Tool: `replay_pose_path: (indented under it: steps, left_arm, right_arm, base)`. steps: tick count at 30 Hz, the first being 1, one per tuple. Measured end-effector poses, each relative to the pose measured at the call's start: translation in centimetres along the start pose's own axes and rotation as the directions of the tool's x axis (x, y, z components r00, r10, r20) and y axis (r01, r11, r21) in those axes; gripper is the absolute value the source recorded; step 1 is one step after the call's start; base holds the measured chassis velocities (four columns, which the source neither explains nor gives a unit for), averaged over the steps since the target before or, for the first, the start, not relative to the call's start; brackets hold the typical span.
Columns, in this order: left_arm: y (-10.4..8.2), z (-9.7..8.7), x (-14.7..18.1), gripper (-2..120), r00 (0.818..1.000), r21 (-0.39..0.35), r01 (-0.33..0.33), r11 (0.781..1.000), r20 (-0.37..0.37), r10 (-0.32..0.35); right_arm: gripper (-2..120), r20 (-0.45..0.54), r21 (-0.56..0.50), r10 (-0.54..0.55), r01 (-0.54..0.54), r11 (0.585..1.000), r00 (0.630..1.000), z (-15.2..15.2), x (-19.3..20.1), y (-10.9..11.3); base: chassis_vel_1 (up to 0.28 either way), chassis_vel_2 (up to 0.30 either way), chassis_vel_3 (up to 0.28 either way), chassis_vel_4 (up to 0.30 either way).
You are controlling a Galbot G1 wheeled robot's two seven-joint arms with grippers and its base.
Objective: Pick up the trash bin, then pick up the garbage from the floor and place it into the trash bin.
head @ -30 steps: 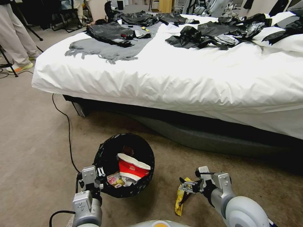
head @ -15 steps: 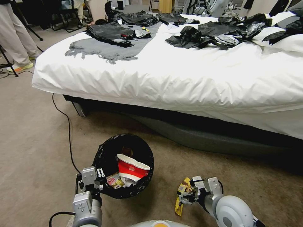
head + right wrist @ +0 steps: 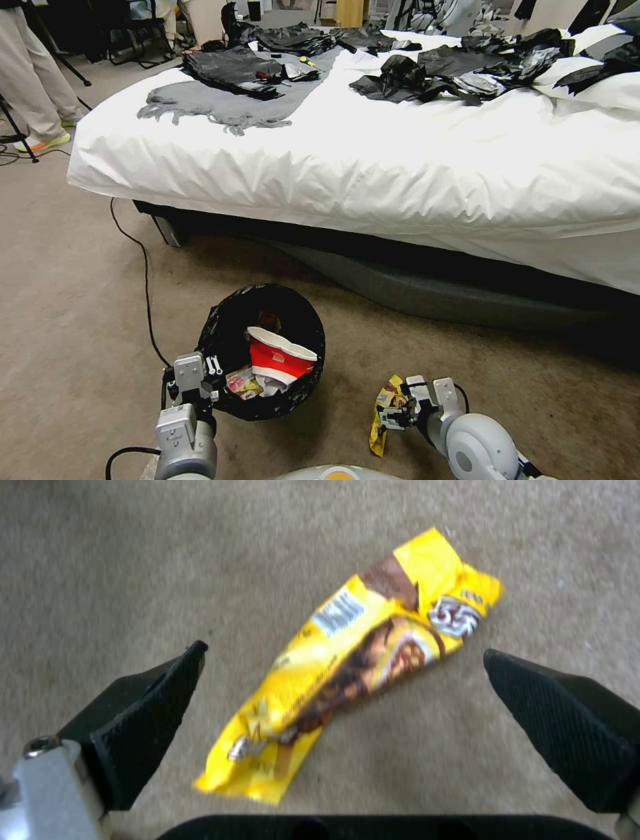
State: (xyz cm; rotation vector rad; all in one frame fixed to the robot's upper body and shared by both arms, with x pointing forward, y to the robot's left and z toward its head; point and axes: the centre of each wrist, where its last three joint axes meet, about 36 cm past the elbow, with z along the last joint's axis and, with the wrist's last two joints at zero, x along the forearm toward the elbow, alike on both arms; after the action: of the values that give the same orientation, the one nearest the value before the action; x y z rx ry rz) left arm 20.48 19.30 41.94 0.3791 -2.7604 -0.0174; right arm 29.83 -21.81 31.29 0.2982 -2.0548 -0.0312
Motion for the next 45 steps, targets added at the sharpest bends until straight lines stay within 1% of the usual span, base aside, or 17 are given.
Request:
replay_pose_path:
  steps: [10,16,22,30,36,37,38,40,41,42,43,44,45]
  left_arm:
    - [-0.2,0.3,0.0,1,1.000,-0.008,0.002,1.000,-0.005,-0.002]
    - [-0.2,0.2,-0.1,1,1.000,-0.008,0.002,1.000,-0.003,-0.002]
    - [-0.2,0.3,-0.1,1,1.000,-0.009,0.003,1.000,-0.004,-0.003]
    - [-0.1,0.3,-0.2,1,1.000,-0.010,0.004,1.000,-0.005,-0.004]
    - [-0.1,0.2,-0.2,1,1.000,-0.011,0.006,1.000,-0.003,-0.006]
    - [-0.2,0.2,-0.2,1,1.000,-0.009,0.005,1.000,-0.003,-0.005]
    - [-0.2,0.2,-0.2,1,1.000,-0.009,0.005,1.000,-0.003,-0.005]
    - [-0.2,0.2,-0.2,1,1.000,-0.009,0.005,1.000,-0.003,-0.005]
    - [-0.2,0.2,-0.2,1,1.000,-0.009,0.005,1.000,-0.003,-0.005]
    - [-0.2,0.2,-0.2,1,1.000,-0.009,0.005,1.000,-0.003,-0.005]
    - [-0.2,0.2,-0.2,1,1.000,-0.010,0.005,1.000,-0.003,-0.005]
    - [-0.2,0.2,-0.2,1,1.000,-0.010,0.005,1.000,-0.003,-0.005]
    - [-0.2,0.2,-0.2,1,1.000,-0.010,0.005,1.000,-0.003,-0.005]
  right_arm:
    - [100,0.012,-0.018,0.007,-0.007,1.000,1.000,0.4,-2.3,-0.3]
    - [100,0.003,-0.039,0.018,-0.018,0.999,1.000,1.3,-4.5,-0.2]
    - [100,0.003,-0.053,0.030,-0.029,0.998,1.000,2.2,-5.9,-0.1]
    - [100,0.006,-0.046,0.049,-0.049,0.998,0.999,3.1,-6.8,-0.5]
    - [91,0.037,-0.026,0.051,-0.050,0.998,0.998,3.2,-6.7,-0.6]
    - [87,0.041,-0.022,0.052,-0.052,0.998,0.998,3.1,-6.6,-0.6]
    - [87,0.041,-0.022,0.052,-0.052,0.998,0.998,3.1,-6.6,-0.6]
    - [76,0.055,-0.008,0.057,-0.057,0.998,0.997,3.0,-6.4,-0.6]
    - [76,0.055,-0.008,0.057,-0.057,0.998,0.997,3.0,-6.4,-0.6]
    - [74,0.058,-0.006,0.058,-0.058,0.998,0.997,3.0,-6.4,-0.6]
    - [67,0.066,0.000,0.060,-0.060,0.998,0.996,2.9,-6.3,-0.6]
    - [67,0.066,0.000,0.060,-0.060,0.998,0.996,2.9,-6.3,-0.6]
    - [61,0.072,0.003,0.063,-0.063,0.998,0.995,2.9,-6.2,-0.6]
  base:
    - [0.000,0.000,0.000,0.000]
    - [0.000,0.000,0.000,0.000]
    - [0.000,0.000,0.000,0.000]
    - [0.000,0.000,0.000,0.000]
    - [0.000,0.000,0.000,0.000]
    - [0.000,0.000,0.000,0.000]
    - [0.000,0.000,0.000,0.000]
    - [0.000,0.000,0.000,0.000]
    - [0.000,0.000,0.000,0.000]
    - [0.000,0.000,0.000,0.000]
    - [0.000,0.000,0.000,0.000]
    - [0.000,0.000,0.000,0.000]
    - [0.000,0.000,0.000,0.000]
